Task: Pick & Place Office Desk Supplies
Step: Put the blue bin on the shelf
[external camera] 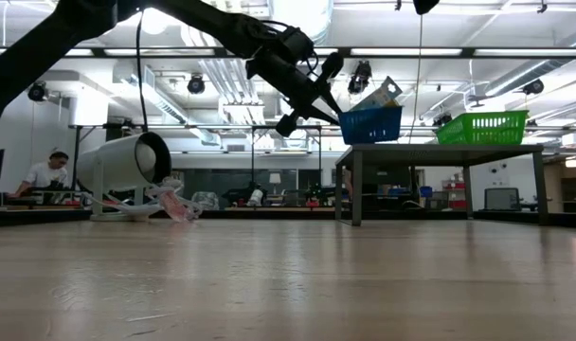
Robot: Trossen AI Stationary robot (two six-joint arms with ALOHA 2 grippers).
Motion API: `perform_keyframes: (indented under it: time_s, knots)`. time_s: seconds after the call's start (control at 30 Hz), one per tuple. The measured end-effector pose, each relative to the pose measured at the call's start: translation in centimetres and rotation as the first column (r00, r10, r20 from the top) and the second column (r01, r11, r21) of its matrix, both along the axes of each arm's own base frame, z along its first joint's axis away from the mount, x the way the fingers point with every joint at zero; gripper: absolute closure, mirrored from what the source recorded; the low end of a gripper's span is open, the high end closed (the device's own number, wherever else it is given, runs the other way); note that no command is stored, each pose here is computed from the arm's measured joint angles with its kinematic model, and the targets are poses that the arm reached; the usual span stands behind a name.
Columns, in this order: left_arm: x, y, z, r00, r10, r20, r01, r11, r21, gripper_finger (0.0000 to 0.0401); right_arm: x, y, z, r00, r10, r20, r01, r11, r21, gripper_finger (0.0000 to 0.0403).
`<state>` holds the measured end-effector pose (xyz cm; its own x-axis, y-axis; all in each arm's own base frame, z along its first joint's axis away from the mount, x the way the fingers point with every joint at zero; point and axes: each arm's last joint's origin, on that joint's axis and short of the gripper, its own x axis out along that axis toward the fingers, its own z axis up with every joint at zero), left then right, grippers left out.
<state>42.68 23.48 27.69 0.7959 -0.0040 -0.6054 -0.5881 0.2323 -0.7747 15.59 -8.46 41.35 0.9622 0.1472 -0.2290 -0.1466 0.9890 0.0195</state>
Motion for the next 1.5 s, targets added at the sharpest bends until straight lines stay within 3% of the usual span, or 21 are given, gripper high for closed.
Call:
perform_keyframes:
  time_s: [0.4,0.77,1.07,1.3,1.5]
  knots:
    - [0.0,0.0,0.0,1.0,0.015,-0.003,-0.015,1.0,-0.021,0.0337,0.0,0.0,0.0,1.0,0.0,0.0,0.0,1.0,0.0,0.0344]
    - [0.0,0.0,0.0,1.0,0.015,0.004,-0.015,1.0,-0.018,0.0268,0.0,0.0,0.0,1.0,0.0,0.0,0.0,1.0,0.0,0.0344]
    - [-0.1,0.2,0.3,1.0,0.001,0.025,0.0,1.0,-0.023,0.0259,0.0,0.0,0.0,1.0,0.0,0.0,0.0,1.0,0.0,0.0344]
    - [-1.9,1.2,3.4,0.995,-0.029,0.091,0.018,0.992,0.121,0.0259,0.0,0.0,0.0,1.0,0.0,0.0,0.0,1.0,0.0,0.0344]
    - [-4.0,0.5,7.5,0.991,-0.06,0.12,0.019,0.948,0.319,0.0259,0.0,0.0,0.0,1.0,0.0,0.0,0.0,1.0,-0.001,0.0344]
